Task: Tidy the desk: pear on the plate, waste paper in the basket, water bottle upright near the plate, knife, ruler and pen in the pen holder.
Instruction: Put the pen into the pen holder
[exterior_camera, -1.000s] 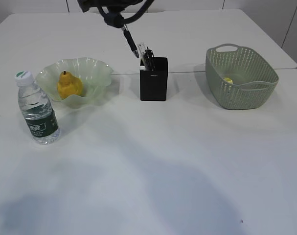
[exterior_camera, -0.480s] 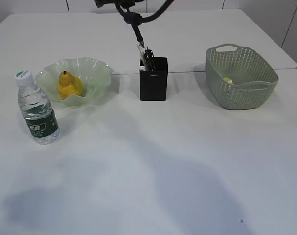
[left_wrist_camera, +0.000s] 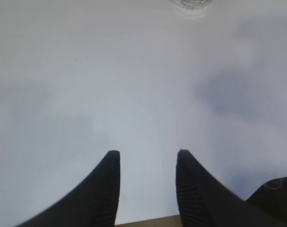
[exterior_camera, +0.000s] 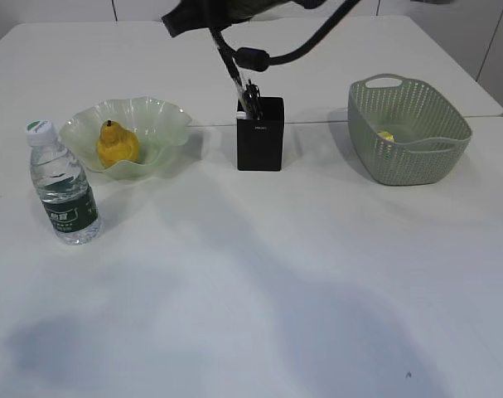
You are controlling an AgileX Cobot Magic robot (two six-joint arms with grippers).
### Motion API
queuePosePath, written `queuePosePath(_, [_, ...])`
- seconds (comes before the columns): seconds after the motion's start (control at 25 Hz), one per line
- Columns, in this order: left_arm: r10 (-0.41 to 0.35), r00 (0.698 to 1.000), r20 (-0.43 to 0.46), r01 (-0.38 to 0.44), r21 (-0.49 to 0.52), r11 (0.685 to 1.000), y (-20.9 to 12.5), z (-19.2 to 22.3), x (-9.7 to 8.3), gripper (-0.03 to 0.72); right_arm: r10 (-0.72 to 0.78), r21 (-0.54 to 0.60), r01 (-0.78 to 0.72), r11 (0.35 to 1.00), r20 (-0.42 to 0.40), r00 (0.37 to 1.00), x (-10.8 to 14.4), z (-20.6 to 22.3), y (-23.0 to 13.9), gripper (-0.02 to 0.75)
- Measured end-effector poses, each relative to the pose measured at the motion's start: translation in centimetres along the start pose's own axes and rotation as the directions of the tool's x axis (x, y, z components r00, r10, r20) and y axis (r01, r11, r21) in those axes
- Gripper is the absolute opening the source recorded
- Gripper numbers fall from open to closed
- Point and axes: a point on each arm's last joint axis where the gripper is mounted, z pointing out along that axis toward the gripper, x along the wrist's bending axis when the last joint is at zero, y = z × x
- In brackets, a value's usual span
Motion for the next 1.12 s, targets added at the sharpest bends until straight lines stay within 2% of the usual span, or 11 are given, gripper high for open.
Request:
queuePosePath(0.24, [0.000, 1.000, 0.000, 0.000, 0.000, 1.000, 0.0, 0.0, 0.0, 0.274, 0.015, -0.061, -0.016, 0.998, -0.027, 1.000, -0.2, 0.3, -1.8, 0.172])
queuePosePath(0.44, [0.000, 1.000, 0.000, 0.000, 0.000, 1.000, 0.0, 0.0, 0.0, 0.274, 0.079, -0.122, -0.081, 0.989, -0.022, 0.997, -1.9, 0.9, -3.0, 0.172])
queuePosePath(0.72, [0.000, 1.000, 0.000, 0.000, 0.000, 1.000, 0.0, 0.0, 0.0, 0.274, 0.099, -0.264, -0.096, 0.960, -0.002, 0.995, -4.6, 0.8, -2.5, 0.172])
queuePosePath(0.92, [0.000, 1.000, 0.000, 0.000, 0.000, 1.000, 0.0, 0.0, 0.0, 0.274, 0.120, -0.272, -0.109, 0.956, 0.022, 0.993, -6.3, 1.6, -3.6, 0.172])
queuePosePath(1.12, [0.000, 1.000, 0.000, 0.000, 0.000, 1.000, 0.0, 0.0, 0.0, 0.274, 0.130, -0.256, -0.120, 0.959, 0.020, 0.991, -6.6, 3.5, -5.5, 0.172])
